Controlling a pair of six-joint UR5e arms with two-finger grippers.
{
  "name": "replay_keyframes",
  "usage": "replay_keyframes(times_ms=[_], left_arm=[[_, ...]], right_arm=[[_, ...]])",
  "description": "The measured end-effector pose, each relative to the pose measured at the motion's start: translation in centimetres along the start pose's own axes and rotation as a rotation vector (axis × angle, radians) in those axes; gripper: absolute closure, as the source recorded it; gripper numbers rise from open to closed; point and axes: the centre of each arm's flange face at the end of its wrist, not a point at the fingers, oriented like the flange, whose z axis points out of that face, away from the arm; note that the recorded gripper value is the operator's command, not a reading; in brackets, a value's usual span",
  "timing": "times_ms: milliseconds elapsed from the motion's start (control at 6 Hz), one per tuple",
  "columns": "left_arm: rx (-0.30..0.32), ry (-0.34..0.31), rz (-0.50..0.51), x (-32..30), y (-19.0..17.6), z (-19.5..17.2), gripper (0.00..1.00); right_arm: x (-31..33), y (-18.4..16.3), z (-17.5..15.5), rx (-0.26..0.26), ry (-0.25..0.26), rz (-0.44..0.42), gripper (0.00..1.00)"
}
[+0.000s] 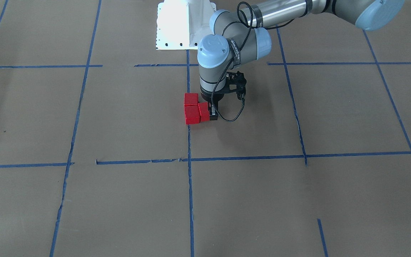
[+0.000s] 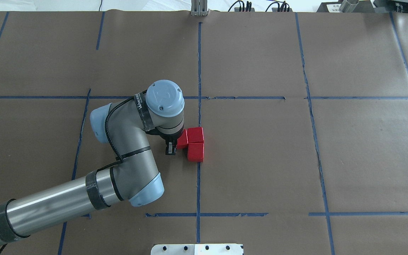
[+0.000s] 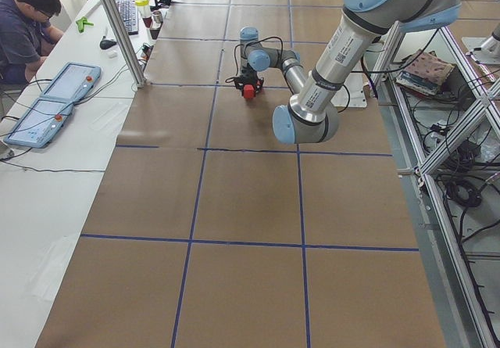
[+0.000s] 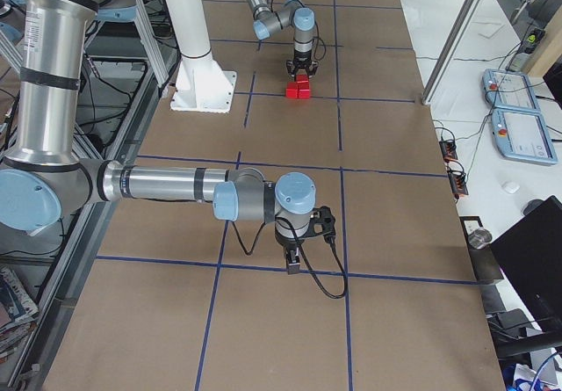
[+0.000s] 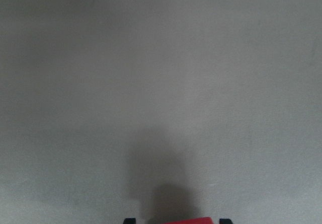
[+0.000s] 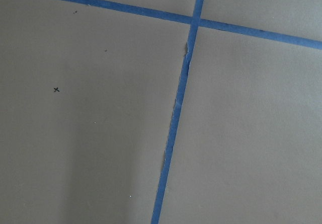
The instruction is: Form red blocks into L shape at center
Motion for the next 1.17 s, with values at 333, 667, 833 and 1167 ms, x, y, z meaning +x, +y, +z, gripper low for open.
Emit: replay_keyframes(times_ms=[333, 667, 833, 1167], left_arm=[[-0.002, 0.002, 0.007, 0.0, 0.1, 0.0, 0.27], [-0.003, 0.005, 0.015, 0.0, 0.1, -0.1, 0.00], [-0.004, 0.006, 0.028, 0.0, 0.1, -0.2, 0.00], [-0.026, 0.013, 0.129, -0.1, -0.8, -2.4, 0.00]], right_arm=[[0.0, 0.0, 0.0, 0.001, 0.000, 0.000, 0.00], [0.0, -0.1, -0.1, 0.001, 0.001, 0.000, 0.00], [0.0, -0.1, 0.0, 0.001, 0.001, -0.001, 0.00], [0.0, -0.1, 0.0, 0.001, 0.001, 0.000, 0.00]])
